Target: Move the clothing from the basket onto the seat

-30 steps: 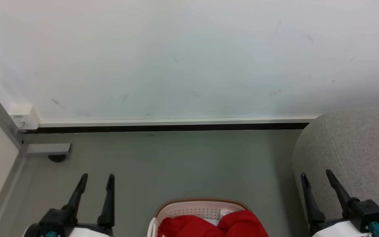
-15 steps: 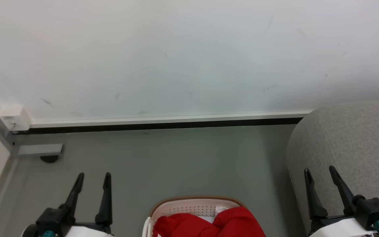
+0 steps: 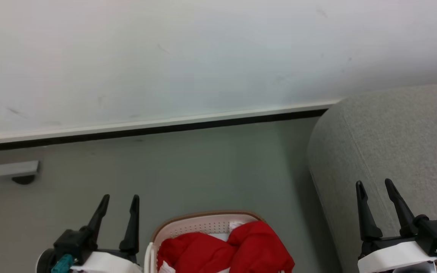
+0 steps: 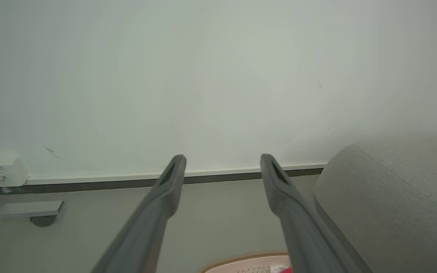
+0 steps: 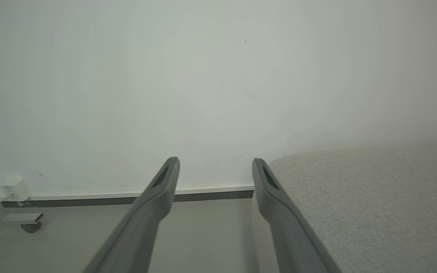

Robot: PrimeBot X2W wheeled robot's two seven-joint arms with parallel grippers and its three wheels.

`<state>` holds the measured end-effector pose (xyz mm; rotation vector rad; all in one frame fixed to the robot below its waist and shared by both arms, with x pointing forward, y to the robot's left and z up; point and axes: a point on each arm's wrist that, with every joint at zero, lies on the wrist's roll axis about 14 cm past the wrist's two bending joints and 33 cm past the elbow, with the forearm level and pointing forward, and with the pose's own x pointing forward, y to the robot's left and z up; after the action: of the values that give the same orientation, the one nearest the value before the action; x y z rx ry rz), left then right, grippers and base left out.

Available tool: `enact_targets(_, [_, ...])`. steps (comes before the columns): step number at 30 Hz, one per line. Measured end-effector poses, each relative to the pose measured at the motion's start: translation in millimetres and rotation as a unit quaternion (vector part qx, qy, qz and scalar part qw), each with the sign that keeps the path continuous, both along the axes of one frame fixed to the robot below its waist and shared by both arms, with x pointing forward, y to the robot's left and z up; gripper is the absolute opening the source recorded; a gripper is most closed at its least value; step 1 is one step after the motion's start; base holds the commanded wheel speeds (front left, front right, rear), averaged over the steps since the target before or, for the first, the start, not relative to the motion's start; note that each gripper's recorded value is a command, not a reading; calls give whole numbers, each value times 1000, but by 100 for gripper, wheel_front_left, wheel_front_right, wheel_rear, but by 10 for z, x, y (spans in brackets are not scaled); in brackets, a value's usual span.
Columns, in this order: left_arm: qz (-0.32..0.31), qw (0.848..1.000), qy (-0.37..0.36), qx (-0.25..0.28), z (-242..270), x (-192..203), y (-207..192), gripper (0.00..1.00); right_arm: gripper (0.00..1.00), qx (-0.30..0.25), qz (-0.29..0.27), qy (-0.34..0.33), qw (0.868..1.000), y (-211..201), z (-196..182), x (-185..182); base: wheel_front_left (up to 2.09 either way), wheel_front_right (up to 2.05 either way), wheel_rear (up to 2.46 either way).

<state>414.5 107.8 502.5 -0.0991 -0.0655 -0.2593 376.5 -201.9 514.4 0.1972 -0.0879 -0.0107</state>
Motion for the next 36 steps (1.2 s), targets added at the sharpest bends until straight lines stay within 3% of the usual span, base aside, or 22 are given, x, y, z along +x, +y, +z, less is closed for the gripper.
enact_targets(11, [-80,995,58,30,-498,327,-422,100,100,1,-42,21,999,-282,-181,85,0,0,0])
enact_targets(18, [-135,982,112,64,-967,477,-648,100,100,8,-52,35,998,-359,-304,217,0,0,0])
enact_targets(25, [-202,955,185,114,-1610,491,-848,100,100,10,-56,33,998,-409,-356,427,0,0,0])
enact_targets(36, [-297,898,279,169,-2452,288,-1125,100,100,5,-71,56,996,-535,-583,570,0,0,0])
